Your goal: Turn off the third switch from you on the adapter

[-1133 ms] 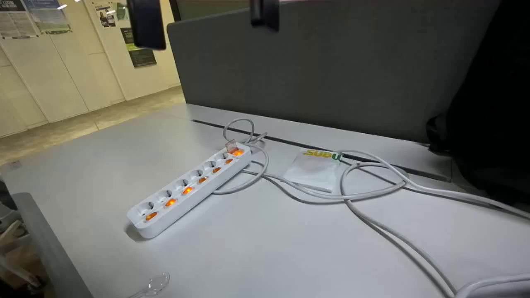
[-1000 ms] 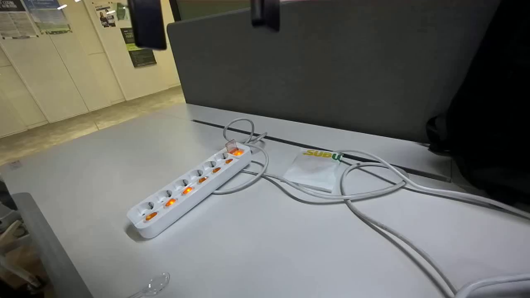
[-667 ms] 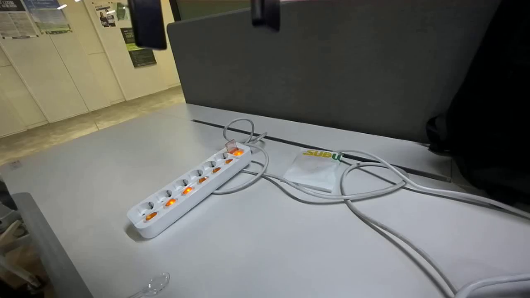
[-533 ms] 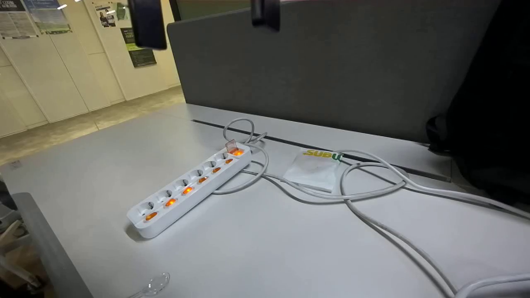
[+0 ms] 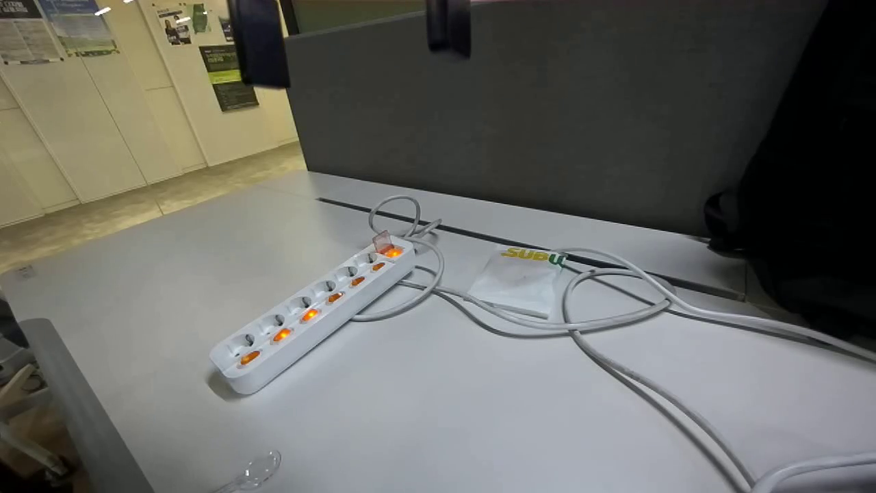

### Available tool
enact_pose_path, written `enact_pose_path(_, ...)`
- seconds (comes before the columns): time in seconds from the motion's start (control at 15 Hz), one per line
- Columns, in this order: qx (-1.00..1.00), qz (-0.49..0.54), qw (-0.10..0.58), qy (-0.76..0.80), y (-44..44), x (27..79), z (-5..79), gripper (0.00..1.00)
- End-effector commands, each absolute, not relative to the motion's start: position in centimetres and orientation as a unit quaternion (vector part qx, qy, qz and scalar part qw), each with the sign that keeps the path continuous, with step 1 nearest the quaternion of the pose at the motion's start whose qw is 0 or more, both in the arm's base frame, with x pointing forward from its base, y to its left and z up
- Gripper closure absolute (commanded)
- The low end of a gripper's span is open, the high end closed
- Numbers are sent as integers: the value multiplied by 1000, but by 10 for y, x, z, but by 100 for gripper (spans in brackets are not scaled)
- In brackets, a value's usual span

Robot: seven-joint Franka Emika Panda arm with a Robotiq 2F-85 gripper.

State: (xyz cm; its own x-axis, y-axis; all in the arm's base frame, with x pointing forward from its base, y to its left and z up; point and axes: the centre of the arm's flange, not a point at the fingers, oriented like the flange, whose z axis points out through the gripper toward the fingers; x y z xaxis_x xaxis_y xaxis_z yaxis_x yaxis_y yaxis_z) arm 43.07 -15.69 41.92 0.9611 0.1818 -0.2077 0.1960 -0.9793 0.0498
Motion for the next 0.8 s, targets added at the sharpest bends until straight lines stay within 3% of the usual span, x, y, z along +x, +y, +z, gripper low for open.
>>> enact_pose_path(0.0, 988, -107, 73, 89, -141, 457, 398, 0)
enact_pose_path(0.27, 981, -112, 103, 117, -108, 487, 355, 0)
enact_pose_path(0.33, 980, -110, 107, 126, -98, 492, 343, 25)
enact_pose_path(0.4, 979, -104, 106, 140, -86, 497, 326, 26)
enact_pose_path(0.73, 972, -112, 60, 197, -35, 497, 267, 62)
